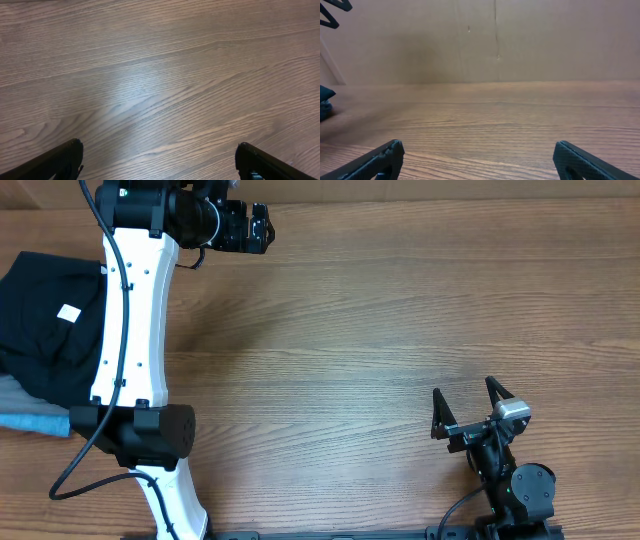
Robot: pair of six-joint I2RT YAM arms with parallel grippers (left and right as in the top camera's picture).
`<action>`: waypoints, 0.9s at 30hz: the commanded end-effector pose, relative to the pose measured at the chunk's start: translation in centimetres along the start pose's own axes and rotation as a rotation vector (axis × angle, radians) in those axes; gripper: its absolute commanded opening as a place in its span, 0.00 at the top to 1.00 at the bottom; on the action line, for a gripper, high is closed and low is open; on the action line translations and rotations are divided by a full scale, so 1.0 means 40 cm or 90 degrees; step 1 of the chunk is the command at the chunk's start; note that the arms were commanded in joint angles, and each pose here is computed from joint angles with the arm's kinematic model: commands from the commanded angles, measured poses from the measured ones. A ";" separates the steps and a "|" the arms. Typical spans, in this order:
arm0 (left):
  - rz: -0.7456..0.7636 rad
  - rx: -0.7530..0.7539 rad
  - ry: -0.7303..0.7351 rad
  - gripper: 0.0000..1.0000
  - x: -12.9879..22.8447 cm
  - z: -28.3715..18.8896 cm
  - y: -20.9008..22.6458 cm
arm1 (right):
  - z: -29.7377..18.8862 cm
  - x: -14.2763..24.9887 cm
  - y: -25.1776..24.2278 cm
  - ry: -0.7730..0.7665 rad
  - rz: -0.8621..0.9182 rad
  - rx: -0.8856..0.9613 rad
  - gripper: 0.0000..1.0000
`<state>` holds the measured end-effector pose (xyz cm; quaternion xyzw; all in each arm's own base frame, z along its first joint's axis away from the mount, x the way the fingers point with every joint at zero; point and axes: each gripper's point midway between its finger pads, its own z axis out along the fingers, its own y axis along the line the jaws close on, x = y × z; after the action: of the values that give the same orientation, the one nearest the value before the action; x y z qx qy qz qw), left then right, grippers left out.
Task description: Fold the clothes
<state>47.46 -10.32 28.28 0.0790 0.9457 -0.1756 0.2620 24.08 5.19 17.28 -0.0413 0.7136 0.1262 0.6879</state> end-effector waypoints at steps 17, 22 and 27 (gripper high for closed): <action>0.017 0.004 -0.070 0.00 -0.018 -0.141 -0.057 | 0.000 0.004 -0.012 -0.003 0.001 0.015 0.00; 0.070 0.010 -0.226 0.00 0.001 -0.443 -0.159 | 0.000 0.004 -0.012 -0.003 0.001 0.015 0.00; 0.125 0.001 -0.404 0.00 0.127 -0.774 -0.255 | 0.000 0.004 -0.012 -0.003 0.001 0.015 0.00</action>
<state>31.51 -8.61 49.95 0.1142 0.8359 -0.1695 0.5095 24.10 5.08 17.29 -0.0389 0.7136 0.1241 0.6884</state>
